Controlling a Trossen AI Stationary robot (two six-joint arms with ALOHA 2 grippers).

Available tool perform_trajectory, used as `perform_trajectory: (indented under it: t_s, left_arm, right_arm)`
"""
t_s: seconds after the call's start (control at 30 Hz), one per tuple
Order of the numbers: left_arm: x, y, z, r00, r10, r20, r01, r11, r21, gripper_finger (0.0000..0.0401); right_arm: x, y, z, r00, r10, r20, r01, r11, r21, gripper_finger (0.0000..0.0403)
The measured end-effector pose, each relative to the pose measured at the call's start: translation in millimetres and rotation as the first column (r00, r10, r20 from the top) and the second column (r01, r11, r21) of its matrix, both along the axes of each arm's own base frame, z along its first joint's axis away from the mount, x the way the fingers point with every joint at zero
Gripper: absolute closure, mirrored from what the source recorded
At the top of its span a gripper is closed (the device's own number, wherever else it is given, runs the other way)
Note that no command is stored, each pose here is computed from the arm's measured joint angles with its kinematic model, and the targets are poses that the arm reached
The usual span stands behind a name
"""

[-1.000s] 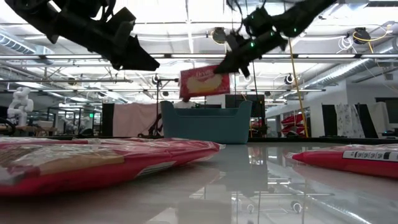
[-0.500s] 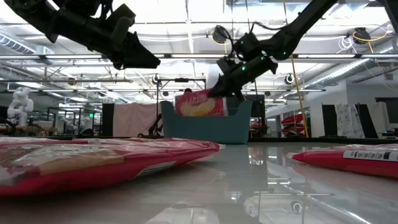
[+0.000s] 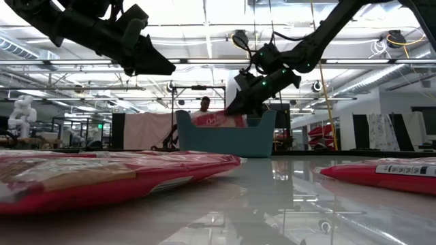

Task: Sort popcorn bags into baskets
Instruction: Put the red popcorn bag into the green bin

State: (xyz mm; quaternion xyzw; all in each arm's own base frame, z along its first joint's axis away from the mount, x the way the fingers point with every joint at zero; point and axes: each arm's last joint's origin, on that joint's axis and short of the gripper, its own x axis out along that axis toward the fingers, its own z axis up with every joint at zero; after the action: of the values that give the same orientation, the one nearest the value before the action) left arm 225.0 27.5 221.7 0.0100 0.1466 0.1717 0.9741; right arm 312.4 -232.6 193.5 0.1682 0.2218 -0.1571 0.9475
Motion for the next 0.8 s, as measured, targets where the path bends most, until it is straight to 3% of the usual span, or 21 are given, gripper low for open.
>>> perform_trajectory:
  t_s: [0.23, 0.4, 0.67, 0.8]
  left_arm:
    - [-0.3, 0.0, -0.9, 1.0, 0.001, -0.009, -0.001, 1.0, -0.006, 0.0235]
    - [-0.9, -0.1, -2.9, 1.0, 0.006, -0.027, -0.007, 1.0, -0.022, 0.0235]
    - [-2.8, -0.2, -7.9, 0.997, 0.017, -0.071, -0.021, 0.998, -0.058, 0.0235]
    - [-3.1, -2.4, -9.3, 0.997, 0.016, -0.078, -0.023, 0.996, -0.084, 0.0235]
  right_arm:
    - [2.3, 1.4, 0.2, 0.998, -0.062, -0.028, 0.061, 0.996, -0.06, 0.0296]
    - [4.8, 13.2, 21.5, 0.996, -0.084, 0.04, 0.086, 0.995, -0.05, 0.0272]
    - [31.6, 87.5, 53.4, 0.985, 0.146, 0.091, -0.132, 0.982, -0.138, 0.0269]
    - [43.1, 130.0, 45.8, 0.977, 0.215, 0.0, -0.213, 0.969, -0.127, 0.0269]
